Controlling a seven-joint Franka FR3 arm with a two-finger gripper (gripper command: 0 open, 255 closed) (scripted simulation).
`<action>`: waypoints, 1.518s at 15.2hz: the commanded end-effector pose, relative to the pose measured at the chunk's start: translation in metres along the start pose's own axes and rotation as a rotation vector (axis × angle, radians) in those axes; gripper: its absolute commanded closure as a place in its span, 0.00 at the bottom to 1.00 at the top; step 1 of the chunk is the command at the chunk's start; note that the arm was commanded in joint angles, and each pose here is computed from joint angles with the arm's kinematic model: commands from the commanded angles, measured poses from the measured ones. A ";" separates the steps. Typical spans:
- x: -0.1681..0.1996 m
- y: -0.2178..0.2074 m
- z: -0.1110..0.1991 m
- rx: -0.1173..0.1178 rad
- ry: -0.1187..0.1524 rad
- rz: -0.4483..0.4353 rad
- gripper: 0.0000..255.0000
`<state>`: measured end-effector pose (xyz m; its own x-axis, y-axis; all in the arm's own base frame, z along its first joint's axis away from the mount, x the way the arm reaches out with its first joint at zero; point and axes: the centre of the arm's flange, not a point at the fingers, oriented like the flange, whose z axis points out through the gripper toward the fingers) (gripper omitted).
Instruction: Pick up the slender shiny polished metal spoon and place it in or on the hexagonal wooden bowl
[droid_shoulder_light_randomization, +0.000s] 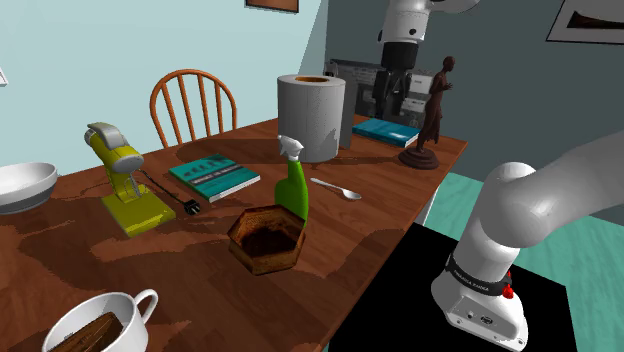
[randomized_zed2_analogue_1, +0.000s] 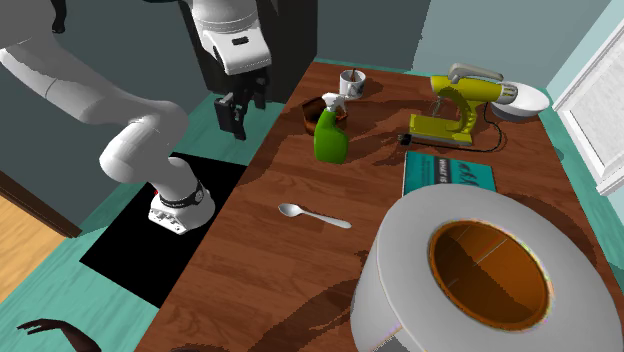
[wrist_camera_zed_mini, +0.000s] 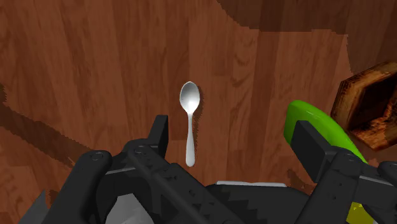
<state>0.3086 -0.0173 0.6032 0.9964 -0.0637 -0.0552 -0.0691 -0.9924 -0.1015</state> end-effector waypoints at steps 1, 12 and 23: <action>0.000 0.000 0.000 0.000 0.000 0.000 0.00; 0.099 0.025 0.111 0.023 -0.048 -0.023 0.00; 0.186 0.043 0.218 0.045 -0.093 -0.044 0.00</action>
<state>0.4745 -0.0483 0.3769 0.9901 -0.0101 -0.1398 -0.0312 -0.9883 -0.1492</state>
